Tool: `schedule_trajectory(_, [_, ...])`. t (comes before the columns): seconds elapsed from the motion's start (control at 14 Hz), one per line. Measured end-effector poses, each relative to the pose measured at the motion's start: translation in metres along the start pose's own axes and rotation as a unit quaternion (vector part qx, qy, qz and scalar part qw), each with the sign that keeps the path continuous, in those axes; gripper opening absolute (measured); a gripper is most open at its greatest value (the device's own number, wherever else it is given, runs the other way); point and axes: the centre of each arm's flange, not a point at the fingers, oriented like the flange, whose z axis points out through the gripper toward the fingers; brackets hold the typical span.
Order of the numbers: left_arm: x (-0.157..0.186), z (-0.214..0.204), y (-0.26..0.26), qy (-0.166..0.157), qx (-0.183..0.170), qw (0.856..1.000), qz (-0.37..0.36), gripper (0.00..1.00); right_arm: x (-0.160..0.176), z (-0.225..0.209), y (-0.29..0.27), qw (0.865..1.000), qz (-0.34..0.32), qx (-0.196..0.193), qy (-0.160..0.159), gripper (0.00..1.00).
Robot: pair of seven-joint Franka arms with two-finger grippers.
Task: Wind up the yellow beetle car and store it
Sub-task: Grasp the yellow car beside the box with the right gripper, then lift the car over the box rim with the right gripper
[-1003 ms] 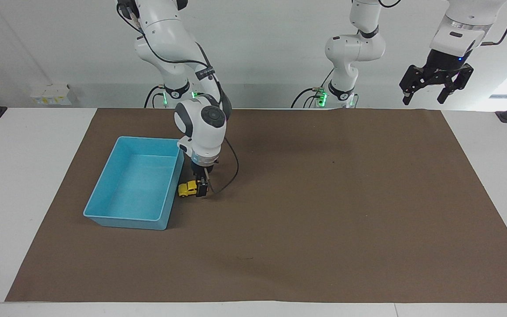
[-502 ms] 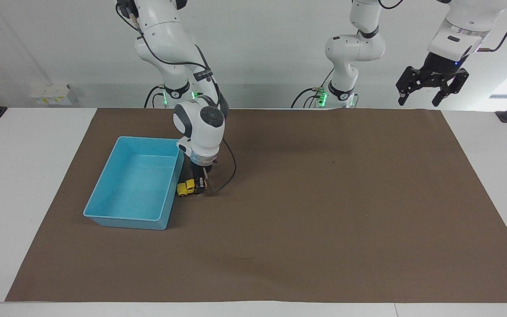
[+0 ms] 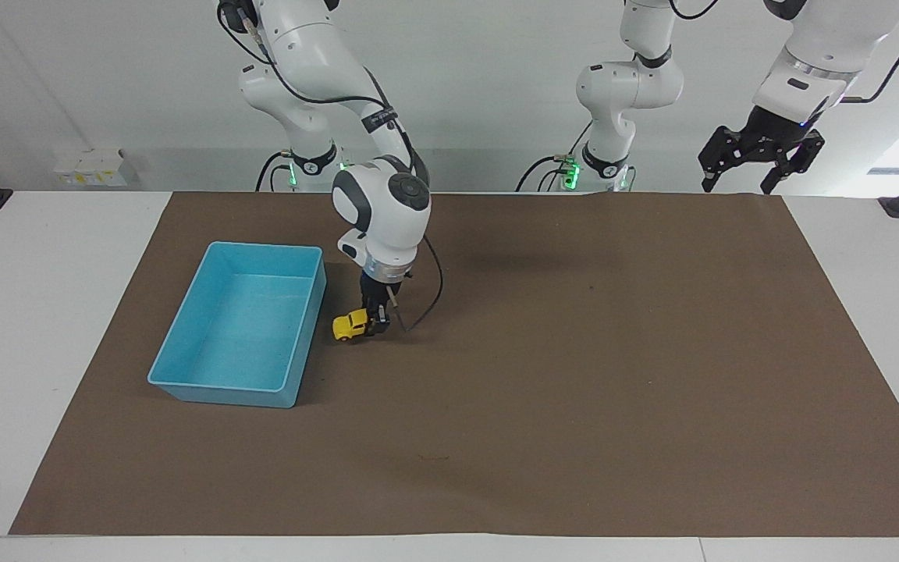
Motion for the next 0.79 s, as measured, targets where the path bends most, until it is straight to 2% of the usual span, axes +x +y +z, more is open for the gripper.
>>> schedule_trajectory(0.21, [0.000,0.000,0.000,0.001,0.000,1.000,0.000,1.00,0.011,-0.028,-0.013,1.000,0.010,0.007,-0.005,0.51])
schedule_trajectory(0.36, [0.001,-0.002,0.001,0.004,0.000,1.000,0.001,1.00,0.022,-0.049,-0.017,1.000,-0.012,0.015,-0.017,0.51])
schedule_trajectory(0.64, [0.001,-0.007,0.002,0.010,0.000,1.000,0.002,1.00,0.072,-0.088,-0.015,0.991,-0.119,0.022,-0.052,0.51])
schedule_trajectory(0.79, [0.001,-0.007,0.002,0.010,0.000,1.000,0.002,1.00,0.101,-0.096,-0.015,0.984,-0.167,0.030,-0.051,0.51])
